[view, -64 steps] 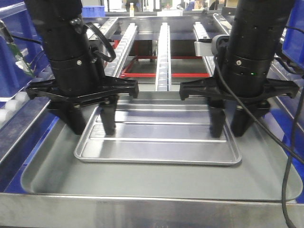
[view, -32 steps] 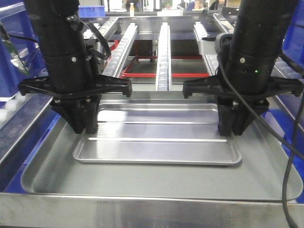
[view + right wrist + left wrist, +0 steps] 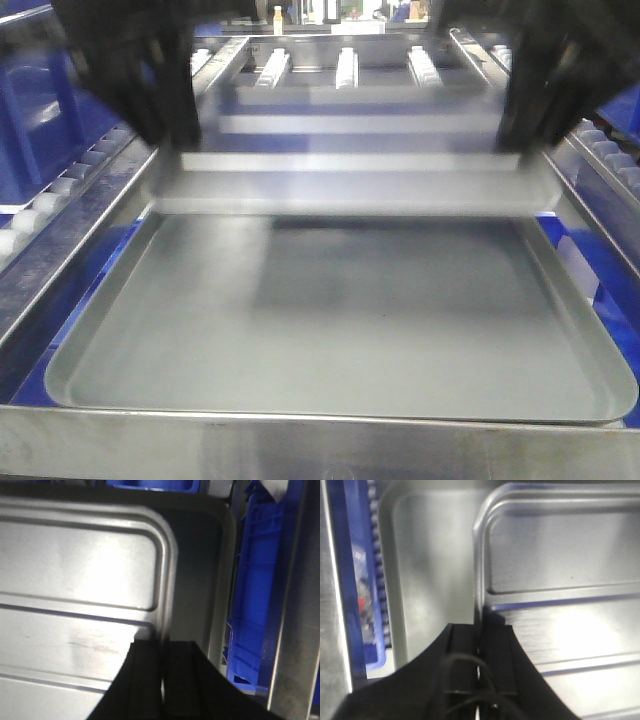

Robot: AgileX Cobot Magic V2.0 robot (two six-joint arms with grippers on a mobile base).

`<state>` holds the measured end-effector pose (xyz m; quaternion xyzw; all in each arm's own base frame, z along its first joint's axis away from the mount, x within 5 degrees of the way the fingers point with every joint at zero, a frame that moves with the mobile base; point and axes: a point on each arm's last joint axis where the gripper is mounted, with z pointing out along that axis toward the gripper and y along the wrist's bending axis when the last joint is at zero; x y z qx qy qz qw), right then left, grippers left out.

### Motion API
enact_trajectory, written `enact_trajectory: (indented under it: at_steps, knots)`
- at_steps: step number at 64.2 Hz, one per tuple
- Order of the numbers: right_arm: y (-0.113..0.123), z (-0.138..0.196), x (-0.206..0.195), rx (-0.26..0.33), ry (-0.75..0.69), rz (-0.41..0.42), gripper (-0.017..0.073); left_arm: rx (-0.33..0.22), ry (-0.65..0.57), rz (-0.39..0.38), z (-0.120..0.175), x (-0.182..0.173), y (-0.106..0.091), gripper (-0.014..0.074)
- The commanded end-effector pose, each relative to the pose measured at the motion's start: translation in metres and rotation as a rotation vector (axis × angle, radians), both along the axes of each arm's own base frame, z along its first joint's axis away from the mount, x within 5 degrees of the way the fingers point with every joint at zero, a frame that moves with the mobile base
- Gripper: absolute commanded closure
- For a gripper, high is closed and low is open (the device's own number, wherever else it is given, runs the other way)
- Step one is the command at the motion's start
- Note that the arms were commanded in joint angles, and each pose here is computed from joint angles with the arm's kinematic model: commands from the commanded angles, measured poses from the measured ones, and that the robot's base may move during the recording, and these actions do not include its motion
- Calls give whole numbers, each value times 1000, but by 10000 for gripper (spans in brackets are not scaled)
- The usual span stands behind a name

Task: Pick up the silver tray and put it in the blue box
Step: 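Lift the small silver tray up with both grippers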

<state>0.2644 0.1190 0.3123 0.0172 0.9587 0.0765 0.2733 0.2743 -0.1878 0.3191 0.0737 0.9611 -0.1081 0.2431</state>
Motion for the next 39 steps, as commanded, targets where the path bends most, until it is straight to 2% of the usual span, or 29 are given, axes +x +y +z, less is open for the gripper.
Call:
enact_trajectory:
  at_steps: [1,15,39]
  knots:
    - [-15,34,-14,-28,-116,1,503,1,-114,-20,38,-17,11,690]
    - [-22,51,-29,-3,-169,-3,503,-19,-142,-32,49,-28,11,690]
    - [-23,50,-30,-10,-157,-6,503,-15,-137,-31,49,-28,11,690]
